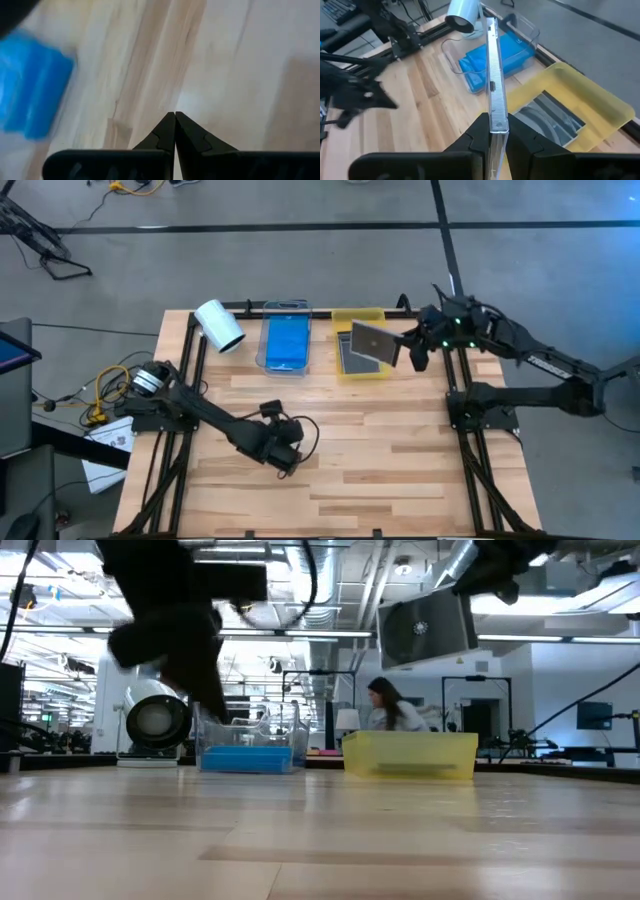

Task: Pick & place jewel cases by type
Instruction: Put the black CD case into the yellow bin

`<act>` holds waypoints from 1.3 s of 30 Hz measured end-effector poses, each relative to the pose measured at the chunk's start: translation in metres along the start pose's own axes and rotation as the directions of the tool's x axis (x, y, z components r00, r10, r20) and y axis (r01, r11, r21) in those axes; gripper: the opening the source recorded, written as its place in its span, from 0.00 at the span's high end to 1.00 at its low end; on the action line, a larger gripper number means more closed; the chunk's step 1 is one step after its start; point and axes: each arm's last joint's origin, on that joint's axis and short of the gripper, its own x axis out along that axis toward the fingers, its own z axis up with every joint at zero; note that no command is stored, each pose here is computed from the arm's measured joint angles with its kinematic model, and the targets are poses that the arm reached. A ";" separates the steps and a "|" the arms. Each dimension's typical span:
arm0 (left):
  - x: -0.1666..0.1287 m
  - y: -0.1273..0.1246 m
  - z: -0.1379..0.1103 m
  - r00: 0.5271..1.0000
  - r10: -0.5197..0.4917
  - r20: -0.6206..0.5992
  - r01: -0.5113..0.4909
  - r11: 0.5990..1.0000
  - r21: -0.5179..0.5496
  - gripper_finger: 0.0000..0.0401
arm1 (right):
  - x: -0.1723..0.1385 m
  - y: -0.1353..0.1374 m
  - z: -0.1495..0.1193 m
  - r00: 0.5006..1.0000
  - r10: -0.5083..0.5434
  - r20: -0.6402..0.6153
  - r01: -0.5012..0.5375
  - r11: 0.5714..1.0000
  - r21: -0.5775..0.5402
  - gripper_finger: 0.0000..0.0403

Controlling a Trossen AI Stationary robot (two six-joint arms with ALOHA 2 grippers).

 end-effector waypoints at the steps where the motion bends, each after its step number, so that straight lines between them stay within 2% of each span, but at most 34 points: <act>1: -0.006 0.000 0.002 0.999 -0.011 0.039 0.011 1.000 -0.003 1.00 | 0.003 -0.002 0.004 1.000 -0.001 -0.007 0.001 1.000 -0.002 0.91; 5: -0.043 0.013 0.017 0.969 -0.033 0.243 0.037 0.999 -0.013 1.00 | 0.015 -0.009 0.019 0.999 -0.016 -0.051 0.015 1.000 -0.011 0.90; 9: -0.088 0.048 0.030 0.904 -0.033 0.427 0.046 0.999 -0.022 1.00 | 0.024 -0.019 0.034 0.994 -0.031 -0.101 0.030 1.000 -0.009 0.90; 12: -0.111 0.080 0.025 0.864 -0.025 0.503 0.052 0.998 -0.040 1.00 | 0.030 -0.027 0.044 0.990 -0.030 -0.138 0.030 1.000 0.002 0.91; 16: -0.127 0.119 0.004 0.828 -0.012 0.560 0.085 0.991 -0.104 1.00 | 0.036 -0.034 0.057 0.983 -0.038 -0.181 0.038 0.999 -0.001 0.91; 22: -0.131 0.153 -0.040 0.790 -0.012 0.613 0.173 0.964 -0.204 1.00 | 0.041 -0.043 0.067 0.936 -0.052 -0.348 0.043 0.999 -0.033 0.90; 27: -0.124 0.163 -0.063 0.727 0.010 0.687 0.265 0.919 -0.294 1.00 | 0.046 -0.052 0.077 0.892 -0.054 -0.450 0.022 0.997 -0.075 0.91; 30: -0.118 0.162 -0.067 0.678 0.054 0.733 0.306 0.886 -0.349 1.00 | 0.052 -0.057 0.083 0.877 -0.054 -0.478 0.000 0.994 -0.113 0.90; 33: -0.113 0.160 -0.068 0.650 0.097 0.754 0.325 0.861 -0.391 1.00 | 0.061 -0.062 0.088 0.864 -0.052 -0.500 -0.028 0.988 -0.152 0.90; 39: -0.106 0.152 -0.062 0.631 0.140 0.763 0.340 0.834 -0.434 1.00 | 0.093 -0.071 0.090 0.826 -0.036 -0.563 -0.100 0.973 -0.208 0.91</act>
